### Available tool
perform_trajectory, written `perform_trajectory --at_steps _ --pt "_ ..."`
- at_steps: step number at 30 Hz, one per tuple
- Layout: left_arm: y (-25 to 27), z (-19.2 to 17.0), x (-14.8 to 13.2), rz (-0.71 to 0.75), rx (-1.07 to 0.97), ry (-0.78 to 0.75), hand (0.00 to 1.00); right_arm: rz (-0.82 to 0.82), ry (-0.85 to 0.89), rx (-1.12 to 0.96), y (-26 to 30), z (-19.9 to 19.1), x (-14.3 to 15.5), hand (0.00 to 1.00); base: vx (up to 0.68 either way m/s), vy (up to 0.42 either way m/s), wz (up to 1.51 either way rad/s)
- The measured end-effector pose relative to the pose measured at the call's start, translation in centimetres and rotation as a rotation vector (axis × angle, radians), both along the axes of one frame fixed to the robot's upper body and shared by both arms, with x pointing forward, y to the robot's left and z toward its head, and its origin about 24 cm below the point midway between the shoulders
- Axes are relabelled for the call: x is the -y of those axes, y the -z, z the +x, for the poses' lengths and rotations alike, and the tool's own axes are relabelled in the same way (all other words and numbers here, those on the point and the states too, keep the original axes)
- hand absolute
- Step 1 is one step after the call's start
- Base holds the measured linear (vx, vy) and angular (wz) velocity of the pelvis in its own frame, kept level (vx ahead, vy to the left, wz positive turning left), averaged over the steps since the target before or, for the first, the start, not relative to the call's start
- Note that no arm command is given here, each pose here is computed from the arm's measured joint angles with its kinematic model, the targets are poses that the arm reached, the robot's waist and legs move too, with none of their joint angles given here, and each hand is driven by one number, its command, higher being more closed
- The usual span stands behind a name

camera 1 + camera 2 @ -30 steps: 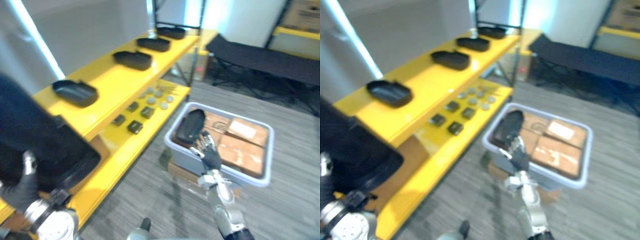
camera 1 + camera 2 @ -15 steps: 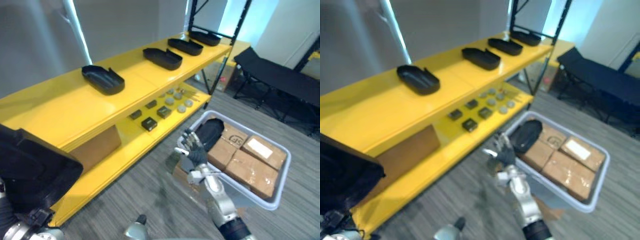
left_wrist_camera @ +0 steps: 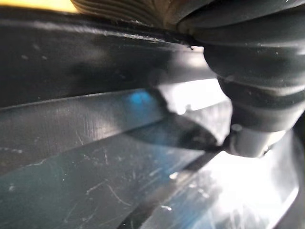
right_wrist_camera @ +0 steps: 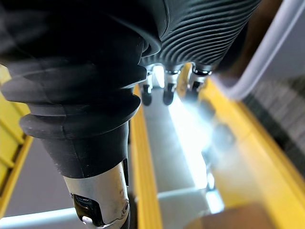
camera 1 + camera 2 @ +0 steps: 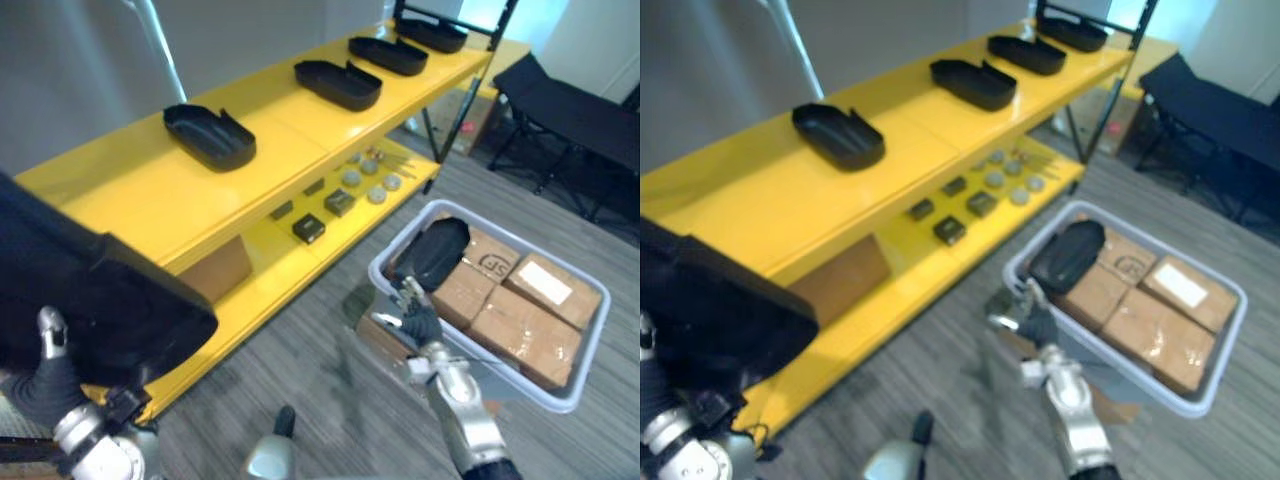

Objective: Walk over and take plastic housings, then place them on the shelf

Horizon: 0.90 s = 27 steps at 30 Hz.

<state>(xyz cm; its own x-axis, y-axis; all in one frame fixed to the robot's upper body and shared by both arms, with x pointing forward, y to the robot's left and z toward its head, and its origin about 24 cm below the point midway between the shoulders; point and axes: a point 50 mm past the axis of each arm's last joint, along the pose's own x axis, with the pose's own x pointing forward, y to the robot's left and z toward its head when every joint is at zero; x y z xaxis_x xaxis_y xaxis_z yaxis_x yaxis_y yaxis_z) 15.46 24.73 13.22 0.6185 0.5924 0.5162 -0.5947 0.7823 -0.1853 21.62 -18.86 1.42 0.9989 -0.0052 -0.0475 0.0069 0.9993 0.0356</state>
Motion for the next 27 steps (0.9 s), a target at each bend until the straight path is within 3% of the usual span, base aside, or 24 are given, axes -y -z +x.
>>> perform_trajectory --at_steps 2,9,18,27 --pt "-0.4 0.7 0.2 0.057 -0.005 0.041 1.00 -0.009 0.048 0.034 -0.4 -0.1 1.2 0.00 0.08 -0.036 0.44" --pt "1.0 0.9 0.3 0.027 -0.080 0.044 1.00 -0.015 0.017 0.169 -2.6 1.7 0.4 0.00 0.00 -0.046 -0.18" --pt "3.6 -0.1 1.2 -0.060 -0.198 0.048 1.00 0.026 0.049 0.041 0.3 -1.1 0.3 0.00 -0.15 -0.056 -0.04" --pt "2.3 -0.7 0.9 -0.044 -0.139 0.026 1.00 0.079 0.084 0.089 -0.3 -0.2 -1.6 0.00 0.10 0.101 0.13"
